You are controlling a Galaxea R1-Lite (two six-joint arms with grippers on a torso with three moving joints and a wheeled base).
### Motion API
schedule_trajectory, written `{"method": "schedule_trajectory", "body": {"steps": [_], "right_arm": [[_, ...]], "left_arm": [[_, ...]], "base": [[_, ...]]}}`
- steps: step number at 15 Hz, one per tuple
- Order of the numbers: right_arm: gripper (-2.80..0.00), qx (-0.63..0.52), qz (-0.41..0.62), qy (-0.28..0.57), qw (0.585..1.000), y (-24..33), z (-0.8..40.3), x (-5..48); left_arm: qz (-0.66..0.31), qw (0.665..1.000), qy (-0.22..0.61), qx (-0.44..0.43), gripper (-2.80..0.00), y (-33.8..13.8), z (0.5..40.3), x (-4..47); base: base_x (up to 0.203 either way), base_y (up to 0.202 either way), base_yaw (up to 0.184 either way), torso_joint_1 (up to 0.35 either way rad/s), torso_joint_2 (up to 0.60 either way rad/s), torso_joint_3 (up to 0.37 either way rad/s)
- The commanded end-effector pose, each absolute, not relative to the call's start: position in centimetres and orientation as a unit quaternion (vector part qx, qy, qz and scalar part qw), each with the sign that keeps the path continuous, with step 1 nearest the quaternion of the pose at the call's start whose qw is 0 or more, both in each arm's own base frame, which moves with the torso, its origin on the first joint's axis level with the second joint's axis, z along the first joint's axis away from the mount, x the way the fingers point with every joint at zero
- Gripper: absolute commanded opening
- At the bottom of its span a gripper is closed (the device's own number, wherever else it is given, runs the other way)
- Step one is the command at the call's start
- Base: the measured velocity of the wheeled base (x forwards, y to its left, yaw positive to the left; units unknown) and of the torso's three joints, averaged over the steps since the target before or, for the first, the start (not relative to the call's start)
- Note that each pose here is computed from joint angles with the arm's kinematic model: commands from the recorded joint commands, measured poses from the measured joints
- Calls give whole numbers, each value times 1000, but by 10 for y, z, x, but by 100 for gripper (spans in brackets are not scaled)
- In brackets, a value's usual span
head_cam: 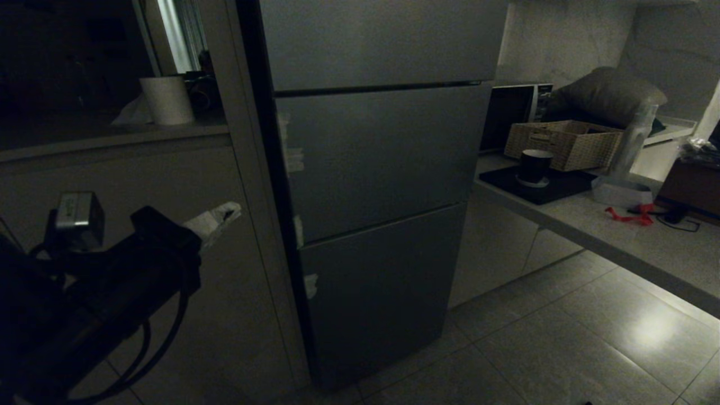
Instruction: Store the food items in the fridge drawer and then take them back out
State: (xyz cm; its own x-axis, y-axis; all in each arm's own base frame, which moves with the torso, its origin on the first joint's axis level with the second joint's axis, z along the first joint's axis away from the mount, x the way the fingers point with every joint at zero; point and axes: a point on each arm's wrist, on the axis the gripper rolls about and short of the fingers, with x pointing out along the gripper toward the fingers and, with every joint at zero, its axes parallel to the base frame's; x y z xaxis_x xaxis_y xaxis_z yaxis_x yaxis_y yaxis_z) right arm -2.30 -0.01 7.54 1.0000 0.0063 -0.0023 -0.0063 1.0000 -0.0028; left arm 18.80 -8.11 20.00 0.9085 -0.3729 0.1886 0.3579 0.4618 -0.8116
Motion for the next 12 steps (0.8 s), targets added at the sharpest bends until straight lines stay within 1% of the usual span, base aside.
{"method": "schedule_trajectory", "body": {"steps": [1, 11, 12], "right_arm": [[-280, -2, 3, 2, 1000, 0, 75, -23], [-280, -2, 3, 2, 1000, 0, 75, -23], [-280, -2, 3, 1, 1000, 0, 75, -23]], "left_arm": [[-220, 851, -7, -477, -280, -78, 206, 183], [-231, 847, -22, -479, -280, -72, 212, 167], [-231, 847, -22, -479, -280, -72, 211, 167]], "base": [[0, 0, 0, 0, 0, 0], [0, 0, 0, 0, 0, 0], [75, 0, -3, 1, -2, 7]]}}
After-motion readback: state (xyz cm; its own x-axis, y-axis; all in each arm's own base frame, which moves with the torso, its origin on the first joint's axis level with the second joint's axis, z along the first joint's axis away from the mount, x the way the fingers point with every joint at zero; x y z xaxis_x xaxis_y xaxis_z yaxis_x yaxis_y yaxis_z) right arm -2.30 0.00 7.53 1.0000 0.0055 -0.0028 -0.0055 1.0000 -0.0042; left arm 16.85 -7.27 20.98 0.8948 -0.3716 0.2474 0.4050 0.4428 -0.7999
